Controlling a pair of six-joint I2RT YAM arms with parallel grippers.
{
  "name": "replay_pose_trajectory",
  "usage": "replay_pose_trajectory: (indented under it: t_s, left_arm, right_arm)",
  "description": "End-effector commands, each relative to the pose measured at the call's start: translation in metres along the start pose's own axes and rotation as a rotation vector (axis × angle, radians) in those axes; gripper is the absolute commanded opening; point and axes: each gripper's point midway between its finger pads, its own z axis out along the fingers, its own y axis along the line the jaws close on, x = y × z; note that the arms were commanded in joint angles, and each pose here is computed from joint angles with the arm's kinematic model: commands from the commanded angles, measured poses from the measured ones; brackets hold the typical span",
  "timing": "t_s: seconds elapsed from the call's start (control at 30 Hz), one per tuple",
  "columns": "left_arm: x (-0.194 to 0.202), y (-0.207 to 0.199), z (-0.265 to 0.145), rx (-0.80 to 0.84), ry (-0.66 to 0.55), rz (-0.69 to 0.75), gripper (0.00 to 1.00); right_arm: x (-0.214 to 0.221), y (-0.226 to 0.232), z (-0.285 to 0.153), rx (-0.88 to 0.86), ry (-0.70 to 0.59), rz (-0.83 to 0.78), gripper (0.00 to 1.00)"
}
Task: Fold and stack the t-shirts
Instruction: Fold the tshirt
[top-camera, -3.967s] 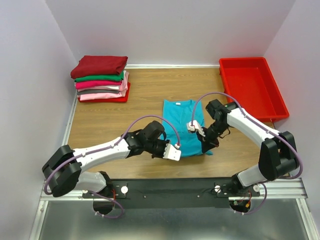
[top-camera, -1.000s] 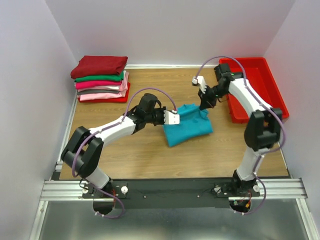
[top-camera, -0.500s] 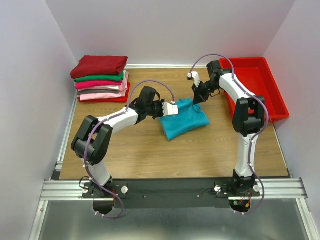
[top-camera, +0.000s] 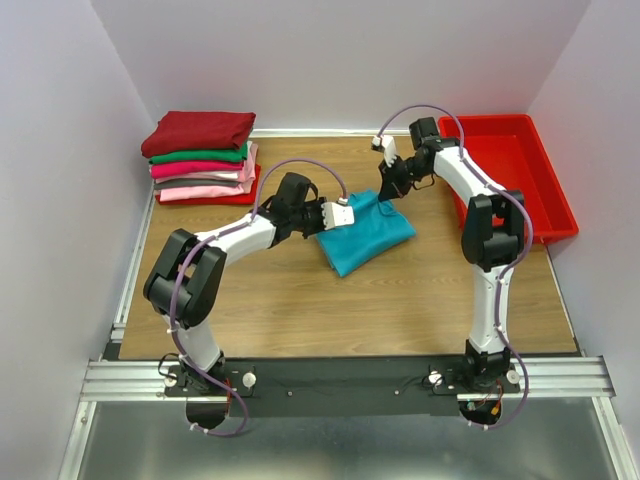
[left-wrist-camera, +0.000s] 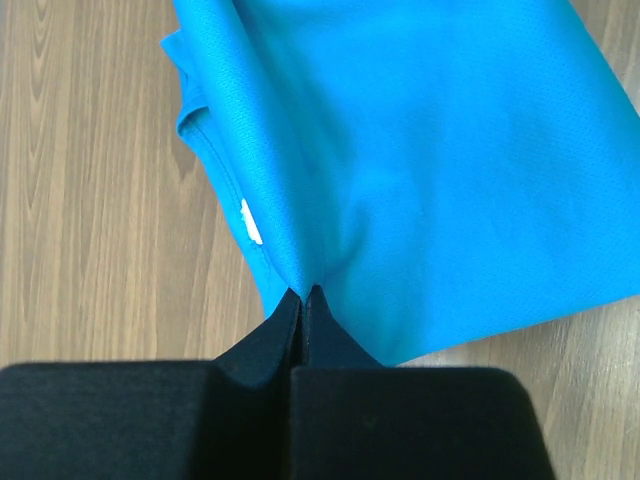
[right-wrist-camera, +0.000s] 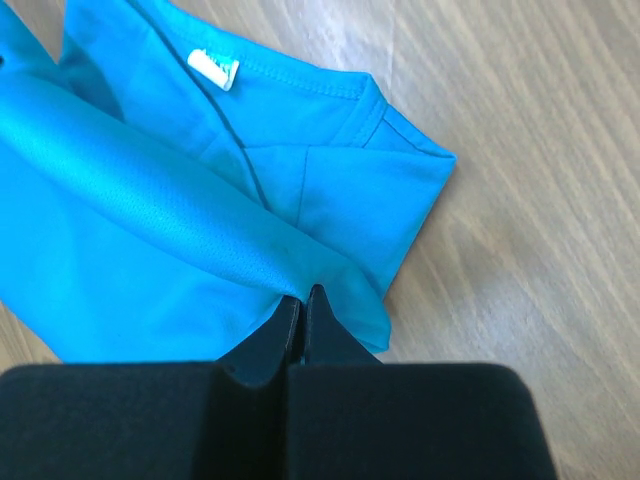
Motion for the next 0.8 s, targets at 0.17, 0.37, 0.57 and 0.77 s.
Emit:
replay_pose_trajectory:
  t_s: [0.17,0.37,0.57,0.77]
  left_arm:
    - [0.002,0.010,-0.020,-0.112,0.026,-0.085,0.00]
    - [0.022,0.003,-0.011,-0.109,0.081,-0.135,0.00]
    - [0.039,0.018,-0.006,-0.169,0.141,-0.176,0.00]
    - [0.050,0.042,-0.012,-0.289,0.206,-0.227,0.00]
  right_arm:
    - [-0.034,0.007,0.007,-0.030,-0.129,0.019,0.00]
    - [-0.052,0.004,0.031,-0.002,-0.156,0.067,0.00]
    - [-0.053,-0.018,0.046,0.104,-0.154,0.146,0.00]
    - [-0.068,-0.032,0.049,0.183,-0.206,0.211,0.17]
